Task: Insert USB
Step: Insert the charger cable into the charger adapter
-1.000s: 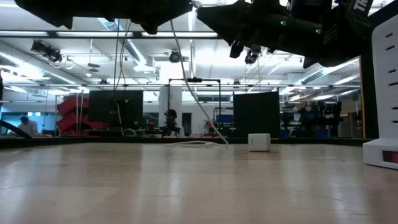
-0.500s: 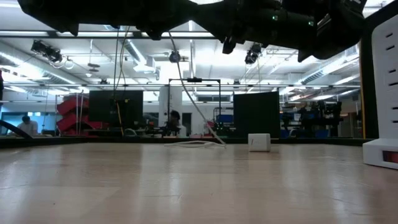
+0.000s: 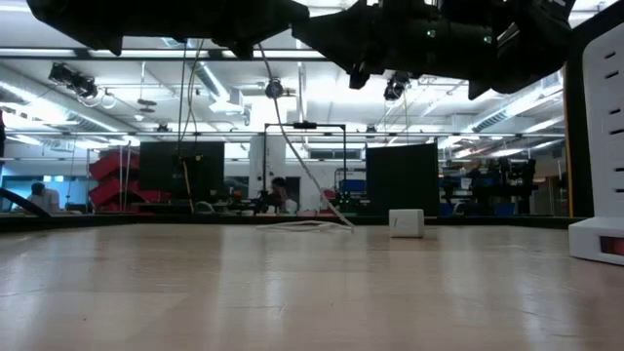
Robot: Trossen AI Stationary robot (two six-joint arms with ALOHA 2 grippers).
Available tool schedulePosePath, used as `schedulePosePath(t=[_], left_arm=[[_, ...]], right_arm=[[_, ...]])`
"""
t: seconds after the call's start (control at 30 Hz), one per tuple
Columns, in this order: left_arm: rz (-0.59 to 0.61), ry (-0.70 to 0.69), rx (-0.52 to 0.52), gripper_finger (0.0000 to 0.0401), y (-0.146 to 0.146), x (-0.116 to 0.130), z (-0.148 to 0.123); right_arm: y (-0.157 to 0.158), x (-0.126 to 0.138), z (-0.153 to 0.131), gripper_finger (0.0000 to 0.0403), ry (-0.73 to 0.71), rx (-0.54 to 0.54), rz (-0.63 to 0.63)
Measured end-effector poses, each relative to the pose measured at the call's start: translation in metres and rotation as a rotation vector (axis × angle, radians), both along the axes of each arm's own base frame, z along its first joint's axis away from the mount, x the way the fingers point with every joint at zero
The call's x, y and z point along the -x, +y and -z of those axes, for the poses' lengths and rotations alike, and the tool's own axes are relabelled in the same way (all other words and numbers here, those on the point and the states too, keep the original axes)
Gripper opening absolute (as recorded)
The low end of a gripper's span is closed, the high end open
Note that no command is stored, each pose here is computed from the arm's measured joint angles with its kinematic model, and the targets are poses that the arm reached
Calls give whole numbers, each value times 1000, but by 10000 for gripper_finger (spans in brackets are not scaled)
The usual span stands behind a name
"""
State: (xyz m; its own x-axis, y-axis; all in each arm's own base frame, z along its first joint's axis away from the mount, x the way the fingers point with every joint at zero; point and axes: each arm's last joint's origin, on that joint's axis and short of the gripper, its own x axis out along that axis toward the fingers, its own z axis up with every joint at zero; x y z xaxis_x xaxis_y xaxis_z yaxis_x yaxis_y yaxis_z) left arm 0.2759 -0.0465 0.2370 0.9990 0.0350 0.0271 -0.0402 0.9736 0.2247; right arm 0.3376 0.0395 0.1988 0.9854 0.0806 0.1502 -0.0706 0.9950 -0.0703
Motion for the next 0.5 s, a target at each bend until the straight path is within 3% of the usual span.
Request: schedulePosePath(t=[0.2,0.5], left_arm=[[-14,44,-13,4,0,1,3],[-65,126,5,2,4,10,1]], right_arm=[[0,-1,6,19,60,12,6],[-3,-2,13,105,137,-1,60]])
